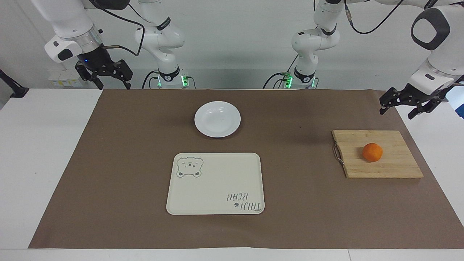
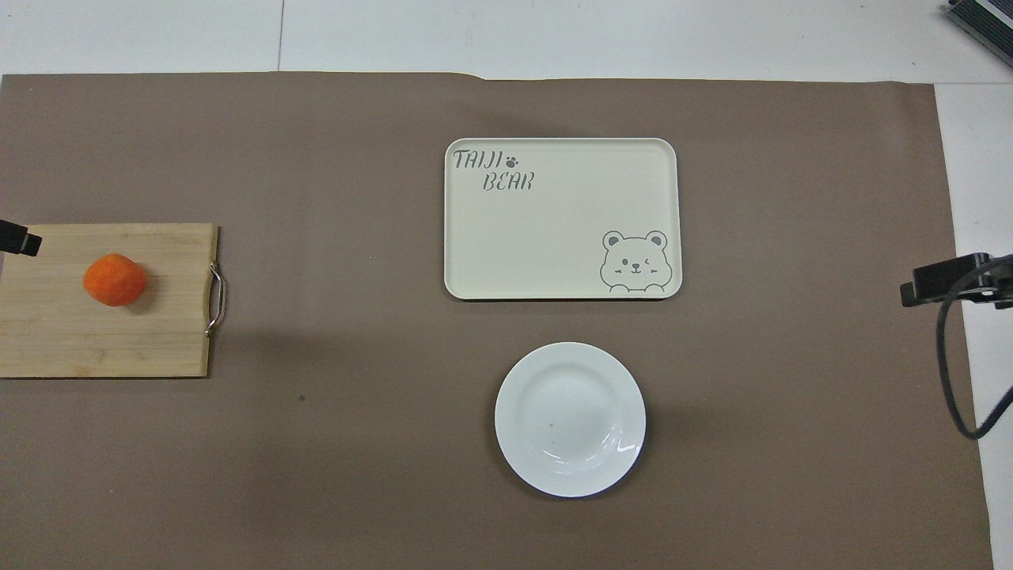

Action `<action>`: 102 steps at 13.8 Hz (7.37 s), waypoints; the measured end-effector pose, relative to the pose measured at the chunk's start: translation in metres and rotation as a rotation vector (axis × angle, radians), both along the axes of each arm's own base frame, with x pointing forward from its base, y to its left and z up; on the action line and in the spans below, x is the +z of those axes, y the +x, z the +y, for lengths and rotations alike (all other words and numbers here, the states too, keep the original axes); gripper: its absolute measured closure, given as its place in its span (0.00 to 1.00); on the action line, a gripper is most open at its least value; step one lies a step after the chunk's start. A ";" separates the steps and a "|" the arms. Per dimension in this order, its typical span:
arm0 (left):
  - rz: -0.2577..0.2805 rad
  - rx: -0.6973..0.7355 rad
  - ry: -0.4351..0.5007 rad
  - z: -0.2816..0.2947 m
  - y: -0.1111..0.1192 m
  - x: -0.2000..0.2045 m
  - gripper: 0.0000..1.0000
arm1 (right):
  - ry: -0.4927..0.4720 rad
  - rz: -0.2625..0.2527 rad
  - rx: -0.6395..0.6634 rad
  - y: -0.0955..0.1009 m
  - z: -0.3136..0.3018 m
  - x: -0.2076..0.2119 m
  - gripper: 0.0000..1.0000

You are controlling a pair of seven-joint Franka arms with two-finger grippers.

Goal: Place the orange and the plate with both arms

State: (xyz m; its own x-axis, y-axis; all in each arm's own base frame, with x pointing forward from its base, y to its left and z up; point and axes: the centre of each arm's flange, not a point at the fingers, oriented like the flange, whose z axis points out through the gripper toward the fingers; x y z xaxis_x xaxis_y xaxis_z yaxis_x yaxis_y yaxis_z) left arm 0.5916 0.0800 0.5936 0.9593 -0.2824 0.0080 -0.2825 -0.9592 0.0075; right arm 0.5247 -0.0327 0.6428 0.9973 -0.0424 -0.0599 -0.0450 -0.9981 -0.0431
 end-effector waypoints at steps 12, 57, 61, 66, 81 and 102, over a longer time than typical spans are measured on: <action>-0.008 -0.022 -0.002 0.031 0.039 -0.096 0.00 | 0.000 0.000 0.002 -0.001 0.001 0.001 0.00; 0.038 0.324 0.002 -0.136 0.004 -0.020 0.21 | -0.030 -0.091 0.011 0.010 0.005 0.009 0.00; 0.035 0.376 0.004 -0.221 -0.011 -0.018 0.21 | -0.030 -0.091 0.012 0.010 0.005 0.009 0.00; -0.011 0.416 -0.022 -0.313 -0.044 -0.015 0.21 | -0.030 -0.091 0.012 0.010 0.005 0.009 0.00; -0.010 0.502 -0.080 -0.545 -0.198 -0.192 0.21 | -0.030 -0.091 0.012 0.010 0.005 0.009 0.00; -0.029 0.444 -0.067 -0.490 -0.134 -0.159 0.00 | 0.308 0.023 0.034 -0.010 0.052 -0.043 0.00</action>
State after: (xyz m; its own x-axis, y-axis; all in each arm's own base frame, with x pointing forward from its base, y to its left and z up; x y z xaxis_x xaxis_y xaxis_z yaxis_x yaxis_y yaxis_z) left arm 0.4580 -0.4096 0.4346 0.9866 0.1582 0.0407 0.1550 -0.9853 0.0717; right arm 0.5148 0.0193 0.6001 0.9960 0.0148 -0.0878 -0.0162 -0.9393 -0.3427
